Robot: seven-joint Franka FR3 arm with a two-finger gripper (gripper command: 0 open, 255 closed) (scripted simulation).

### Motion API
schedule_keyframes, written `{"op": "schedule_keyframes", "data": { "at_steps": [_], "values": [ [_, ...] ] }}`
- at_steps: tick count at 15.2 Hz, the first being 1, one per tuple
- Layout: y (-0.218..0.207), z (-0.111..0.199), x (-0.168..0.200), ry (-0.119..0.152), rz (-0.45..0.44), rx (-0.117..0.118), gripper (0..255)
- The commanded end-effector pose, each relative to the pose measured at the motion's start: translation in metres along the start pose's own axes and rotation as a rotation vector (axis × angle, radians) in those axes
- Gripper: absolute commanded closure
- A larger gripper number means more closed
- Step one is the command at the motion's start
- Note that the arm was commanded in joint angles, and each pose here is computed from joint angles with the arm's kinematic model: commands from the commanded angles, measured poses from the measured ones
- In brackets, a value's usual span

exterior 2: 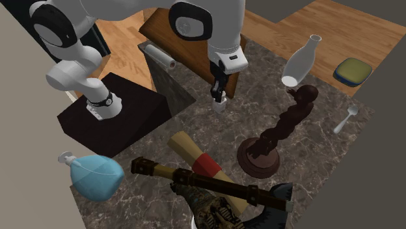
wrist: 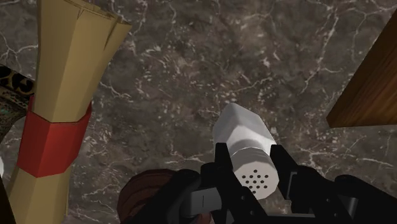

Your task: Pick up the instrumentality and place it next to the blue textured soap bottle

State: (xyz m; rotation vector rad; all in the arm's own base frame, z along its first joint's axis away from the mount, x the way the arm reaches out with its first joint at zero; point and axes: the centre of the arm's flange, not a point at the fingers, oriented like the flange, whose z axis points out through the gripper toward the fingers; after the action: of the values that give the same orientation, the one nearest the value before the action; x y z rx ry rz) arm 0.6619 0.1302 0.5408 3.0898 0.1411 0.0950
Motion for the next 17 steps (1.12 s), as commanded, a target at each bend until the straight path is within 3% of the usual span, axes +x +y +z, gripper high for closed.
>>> {"op": "schedule_keyframes", "data": {
  "at_steps": [1, 13, 17],
  "values": [
    [0.001, -0.011, 0.001, -0.001, 0.000, 0.000, 255],
    [0.003, -0.070, 0.004, -0.001, 0.000, 0.000, 255],
    [0.054, -0.068, -0.010, -0.001, 0.000, 0.000, 255]
  ]
}}
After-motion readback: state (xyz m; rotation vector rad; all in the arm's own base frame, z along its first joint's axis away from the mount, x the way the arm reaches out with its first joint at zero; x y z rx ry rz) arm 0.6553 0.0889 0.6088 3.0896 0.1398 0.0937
